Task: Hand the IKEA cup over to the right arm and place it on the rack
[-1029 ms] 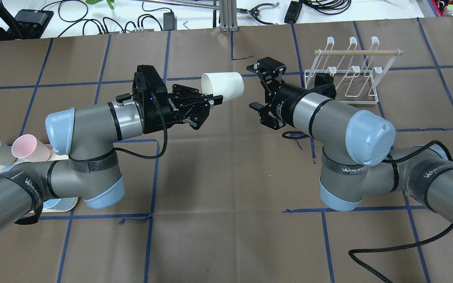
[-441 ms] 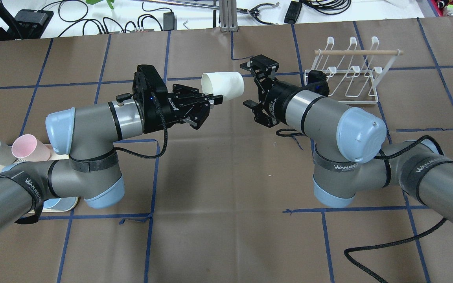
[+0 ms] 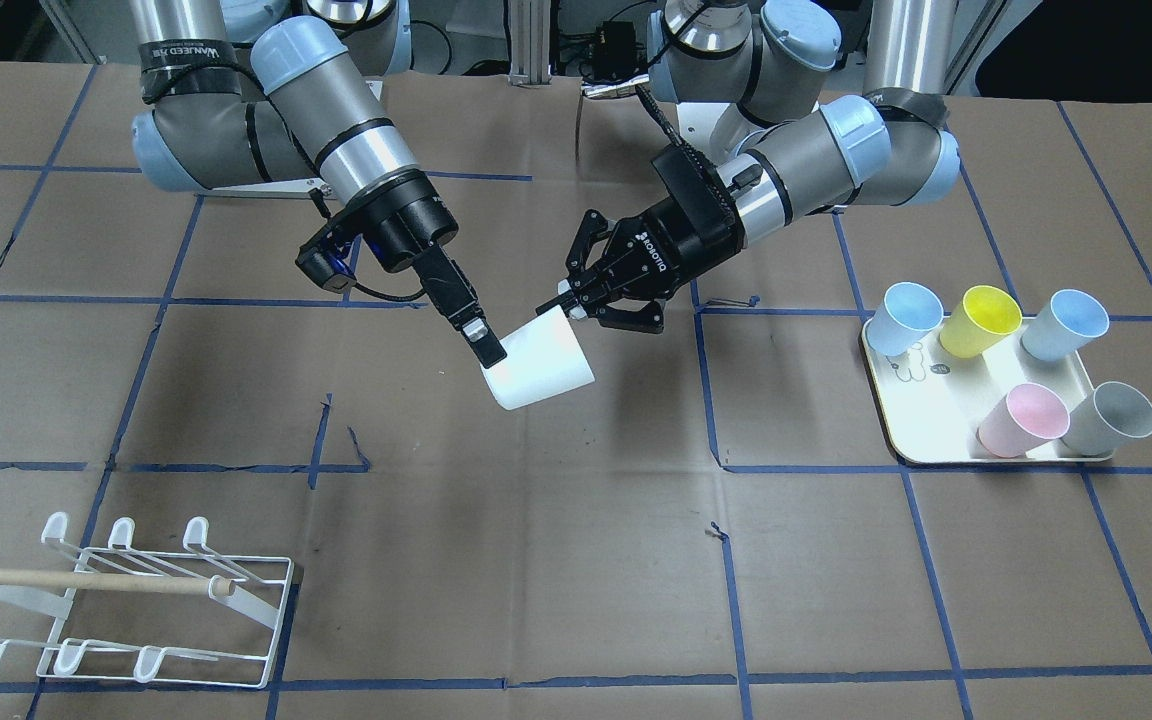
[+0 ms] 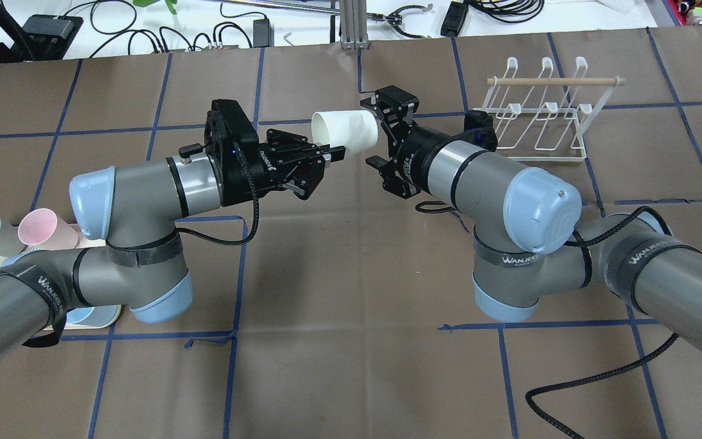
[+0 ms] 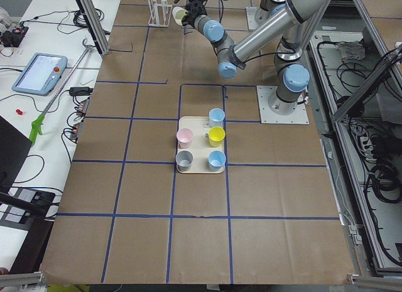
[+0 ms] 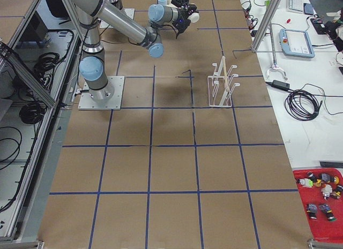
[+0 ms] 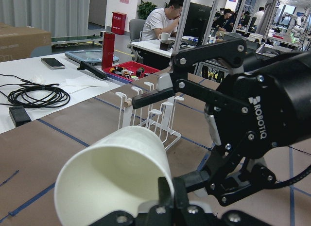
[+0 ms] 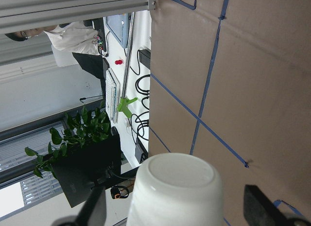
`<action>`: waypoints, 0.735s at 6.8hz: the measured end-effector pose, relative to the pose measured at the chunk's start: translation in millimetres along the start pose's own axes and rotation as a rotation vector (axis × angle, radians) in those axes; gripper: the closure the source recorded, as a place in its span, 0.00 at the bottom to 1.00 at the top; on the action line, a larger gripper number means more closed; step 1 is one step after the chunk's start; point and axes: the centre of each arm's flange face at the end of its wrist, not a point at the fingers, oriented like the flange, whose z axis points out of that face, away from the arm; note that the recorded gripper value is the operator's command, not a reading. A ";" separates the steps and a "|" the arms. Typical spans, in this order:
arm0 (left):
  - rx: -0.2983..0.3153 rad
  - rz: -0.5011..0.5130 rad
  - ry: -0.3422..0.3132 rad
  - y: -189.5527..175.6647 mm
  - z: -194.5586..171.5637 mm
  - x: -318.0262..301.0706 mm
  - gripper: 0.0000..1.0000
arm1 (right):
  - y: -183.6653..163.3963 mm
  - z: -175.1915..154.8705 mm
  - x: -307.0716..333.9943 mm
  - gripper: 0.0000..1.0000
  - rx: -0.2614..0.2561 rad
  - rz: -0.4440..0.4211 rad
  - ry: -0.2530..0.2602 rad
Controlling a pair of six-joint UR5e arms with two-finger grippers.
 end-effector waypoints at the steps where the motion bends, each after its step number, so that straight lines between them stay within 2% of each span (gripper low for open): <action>1: 0.001 -0.002 0.000 -0.5 -0.3 0.2 0.99 | 0.6 3.0 -2.3 0.02 -0.002 0.000 -0.002; 5: 0.001 -0.006 -0.001 -0.8 -0.5 0.4 0.99 | 1.4 27.6 -6.4 0.02 -0.020 -0.007 0.006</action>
